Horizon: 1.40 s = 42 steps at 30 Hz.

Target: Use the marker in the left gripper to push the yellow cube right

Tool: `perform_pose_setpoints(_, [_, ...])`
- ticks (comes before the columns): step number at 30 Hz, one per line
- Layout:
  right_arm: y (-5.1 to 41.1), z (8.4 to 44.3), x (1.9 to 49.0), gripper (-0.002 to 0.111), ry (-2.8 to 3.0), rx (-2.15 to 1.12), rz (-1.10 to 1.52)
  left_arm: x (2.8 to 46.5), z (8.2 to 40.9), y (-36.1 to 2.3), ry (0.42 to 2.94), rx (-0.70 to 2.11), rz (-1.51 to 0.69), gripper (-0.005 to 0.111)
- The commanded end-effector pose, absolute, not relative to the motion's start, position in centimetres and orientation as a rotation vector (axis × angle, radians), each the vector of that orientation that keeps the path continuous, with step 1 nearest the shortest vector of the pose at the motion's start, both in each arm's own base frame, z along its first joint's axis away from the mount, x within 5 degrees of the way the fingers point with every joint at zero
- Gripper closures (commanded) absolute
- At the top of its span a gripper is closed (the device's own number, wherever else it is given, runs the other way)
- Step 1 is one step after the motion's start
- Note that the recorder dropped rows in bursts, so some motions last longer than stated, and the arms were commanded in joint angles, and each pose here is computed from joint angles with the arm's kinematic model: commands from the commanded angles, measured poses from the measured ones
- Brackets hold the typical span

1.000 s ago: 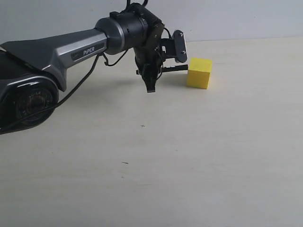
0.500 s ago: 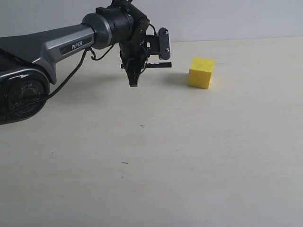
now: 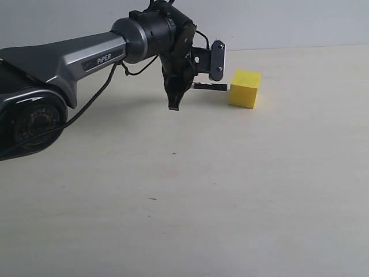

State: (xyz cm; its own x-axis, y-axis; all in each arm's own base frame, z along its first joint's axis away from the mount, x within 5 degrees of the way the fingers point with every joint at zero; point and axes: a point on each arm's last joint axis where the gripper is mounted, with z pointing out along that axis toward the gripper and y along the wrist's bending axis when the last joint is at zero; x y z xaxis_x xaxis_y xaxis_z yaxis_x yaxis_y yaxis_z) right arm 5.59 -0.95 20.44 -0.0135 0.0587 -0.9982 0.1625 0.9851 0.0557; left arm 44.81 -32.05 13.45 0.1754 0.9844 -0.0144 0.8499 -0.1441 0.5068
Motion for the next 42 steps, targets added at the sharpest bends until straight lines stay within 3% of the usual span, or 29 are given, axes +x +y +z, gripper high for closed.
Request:
perform_pose_setpoints(1, [-1.0, 20.3, 5.6, 0.108, 1.582, 0.176, -0.085, 44.6, 14.9, -32.6, 1.718, 2.007, 0.459, 0.107])
perform_pose_setpoints(22, [-1.0, 20.3, 5.6, 0.108, 1.582, 0.176, -0.085, 44.4, 15.3, -32.4, 1.813, 1.928, 0.508, 0.107])
perform_pose_setpoints(32, [-1.0, 20.3, 5.6, 0.108, 1.582, 0.176, -0.085, 44.0, 15.2, -31.2, 2.008, 1.855, 0.581, 0.107])
perform_pose_setpoints(42, [-1.0, 20.3, 5.6, 0.108, 1.582, 0.176, -0.085, 43.0, 18.3, -30.1, 2.06, 1.709, 0.605, 0.107])
